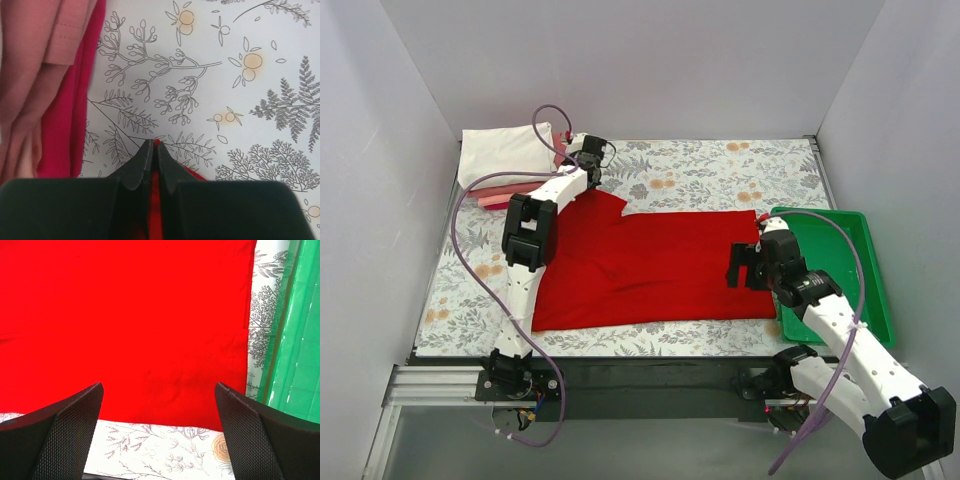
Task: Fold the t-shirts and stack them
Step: Fold the tshirt
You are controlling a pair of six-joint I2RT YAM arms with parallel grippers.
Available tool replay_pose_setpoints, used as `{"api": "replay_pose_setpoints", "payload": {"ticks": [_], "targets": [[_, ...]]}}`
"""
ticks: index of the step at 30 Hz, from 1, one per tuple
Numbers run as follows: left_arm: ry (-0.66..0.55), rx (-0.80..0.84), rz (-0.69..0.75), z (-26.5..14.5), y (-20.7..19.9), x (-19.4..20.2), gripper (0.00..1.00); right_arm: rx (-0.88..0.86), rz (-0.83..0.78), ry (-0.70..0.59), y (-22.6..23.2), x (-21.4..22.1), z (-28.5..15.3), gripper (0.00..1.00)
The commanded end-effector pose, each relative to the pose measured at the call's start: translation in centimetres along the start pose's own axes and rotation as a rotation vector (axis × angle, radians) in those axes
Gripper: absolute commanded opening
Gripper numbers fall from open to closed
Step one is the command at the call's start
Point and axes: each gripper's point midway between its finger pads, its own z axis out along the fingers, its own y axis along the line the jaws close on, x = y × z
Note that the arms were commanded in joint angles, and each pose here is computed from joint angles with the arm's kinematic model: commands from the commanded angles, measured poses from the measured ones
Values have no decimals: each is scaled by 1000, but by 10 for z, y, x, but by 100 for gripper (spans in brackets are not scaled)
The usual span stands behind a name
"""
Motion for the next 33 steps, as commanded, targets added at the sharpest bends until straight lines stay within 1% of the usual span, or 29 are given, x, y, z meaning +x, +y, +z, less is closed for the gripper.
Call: {"api": "replay_pose_setpoints", "payload": {"ticks": [1, 3, 4, 8, 11, 12, 14, 15, 16, 17, 18, 20, 21, 22, 23, 25, 26, 28, 32, 33], "targets": [[-10, -53, -5, -15, 25, -15, 0, 20, 8, -37, 4, -28, 2, 98], [-28, -46, -7, -15, 26, -20, 0, 20, 17, -64, 9, -45, 3, 98], [-38, -35, -6, -16, 24, -24, 0, 34, 18, -45, 9, -47, 11, 98], [-57, -49, 3, -15, 28, -27, 0, 87, 69, -63, 11, -81, 25, 98], [-69, -51, -7, -17, 30, -31, 0, 127, 92, -29, 5, -100, 47, 98], [-70, -53, -10, -18, 32, -31, 0, 162, 120, 5, -7, -101, 62, 97], [-77, -68, -22, -18, 38, -32, 0, 164, 147, 2, -11, -121, 72, 97], [-75, -72, -29, -19, 43, -31, 0, 184, 140, 40, -18, -119, 88, 97], [-82, -60, -33, -20, 42, -32, 0, 181, 102, 14, -17, -139, 91, 97], [-82, -52, -35, -20, 43, -33, 0, 187, 82, 20, -19, -144, 98, 97], [-77, -47, -39, -18, 44, -31, 0, 195, 64, 67, -21, -138, 115, 98], [-89, -36, -43, -22, 43, -36, 0, 183, 45, 59, -18, -154, 127, 98], [-91, -29, -42, -23, 42, -37, 0, 184, 43, 94, -20, -149, 144, 97], [-92, -17, -43, -23, 40, -38, 0, 177, 43, 103, -18, -150, 151, 96], [-94, -8, -41, -25, 39, -39, 0, 162, 47, 85, -14, -163, 156, 94], [-92, 13, -37, -25, 36, -37, 0, 155, 45, 141, -14, -152, 177, 89], [-99, 17, -36, -27, 36, -39, 0, 168, 59, 127, -14, -160, 180, 88], [-110, 24, -36, -28, 36, -41, 0, 200, 69, 156, -20, -153, 193, 84], [-112, 27, -24, -28, 37, -39, 0, 306, 85, 189, -39, -144, 204, 82], [-113, 27, -21, -30, 38, -39, 0, 323, 87, 204, -42, -138, 208, 80]]}}
